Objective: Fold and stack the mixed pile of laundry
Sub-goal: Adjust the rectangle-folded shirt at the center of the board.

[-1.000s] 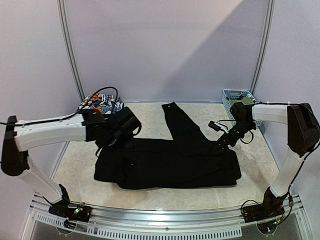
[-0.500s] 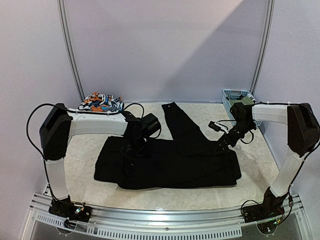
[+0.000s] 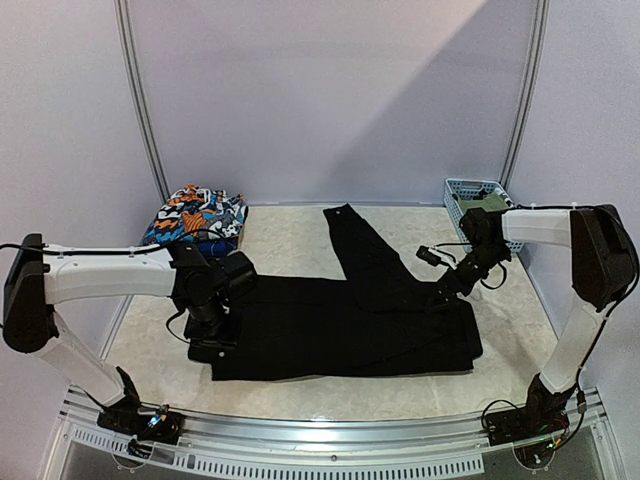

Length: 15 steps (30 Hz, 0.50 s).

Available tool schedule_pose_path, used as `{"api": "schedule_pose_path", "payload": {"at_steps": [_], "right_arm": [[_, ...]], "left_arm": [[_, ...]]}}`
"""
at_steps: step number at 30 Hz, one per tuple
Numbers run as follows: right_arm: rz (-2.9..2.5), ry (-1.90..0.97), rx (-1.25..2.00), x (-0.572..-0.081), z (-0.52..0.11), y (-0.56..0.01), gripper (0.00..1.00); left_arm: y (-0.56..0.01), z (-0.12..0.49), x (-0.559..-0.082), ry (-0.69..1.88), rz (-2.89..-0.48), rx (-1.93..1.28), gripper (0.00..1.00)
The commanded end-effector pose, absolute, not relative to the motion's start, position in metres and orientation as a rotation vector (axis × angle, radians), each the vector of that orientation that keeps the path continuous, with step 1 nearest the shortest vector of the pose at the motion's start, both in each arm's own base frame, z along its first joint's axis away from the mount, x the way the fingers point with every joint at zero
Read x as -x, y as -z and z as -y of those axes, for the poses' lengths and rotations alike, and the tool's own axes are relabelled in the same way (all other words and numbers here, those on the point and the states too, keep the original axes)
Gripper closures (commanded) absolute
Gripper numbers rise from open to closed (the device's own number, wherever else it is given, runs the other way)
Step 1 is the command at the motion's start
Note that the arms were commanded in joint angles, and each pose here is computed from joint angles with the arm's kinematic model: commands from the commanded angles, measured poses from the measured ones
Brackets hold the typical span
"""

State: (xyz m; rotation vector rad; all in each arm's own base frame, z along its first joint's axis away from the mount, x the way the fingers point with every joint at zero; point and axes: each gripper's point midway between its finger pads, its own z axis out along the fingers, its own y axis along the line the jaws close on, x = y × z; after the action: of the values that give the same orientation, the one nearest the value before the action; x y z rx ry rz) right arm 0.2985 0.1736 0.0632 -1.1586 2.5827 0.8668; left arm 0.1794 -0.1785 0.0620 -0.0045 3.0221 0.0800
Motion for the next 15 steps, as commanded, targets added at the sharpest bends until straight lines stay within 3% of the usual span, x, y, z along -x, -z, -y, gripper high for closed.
{"api": "schedule_pose_path", "payload": {"at_steps": [1, 7, 11, 15], "right_arm": [[-2.565, -0.889, 1.165, -0.302, -0.176, -0.068, 0.01], [-2.563, -0.889, 1.169, -0.300, -0.175, -0.069, 0.01], [-2.561, -0.896, 1.168, -0.299, -0.176, -0.070, 0.01], [-2.564, -0.910, 1.164, -0.299, -0.177, -0.069, 0.01]], "left_arm": [[-0.094, 0.148, -0.197, -0.180, -2.886, 0.089, 0.50], [-0.077, 0.151, -0.200, 0.161, -2.816, 0.267, 0.44], [-0.054, 0.149, -0.197, 0.392, -2.770, 0.366, 0.48], [-0.047, 0.140, -0.203, 0.393, -2.740, 0.336, 0.54]]}}
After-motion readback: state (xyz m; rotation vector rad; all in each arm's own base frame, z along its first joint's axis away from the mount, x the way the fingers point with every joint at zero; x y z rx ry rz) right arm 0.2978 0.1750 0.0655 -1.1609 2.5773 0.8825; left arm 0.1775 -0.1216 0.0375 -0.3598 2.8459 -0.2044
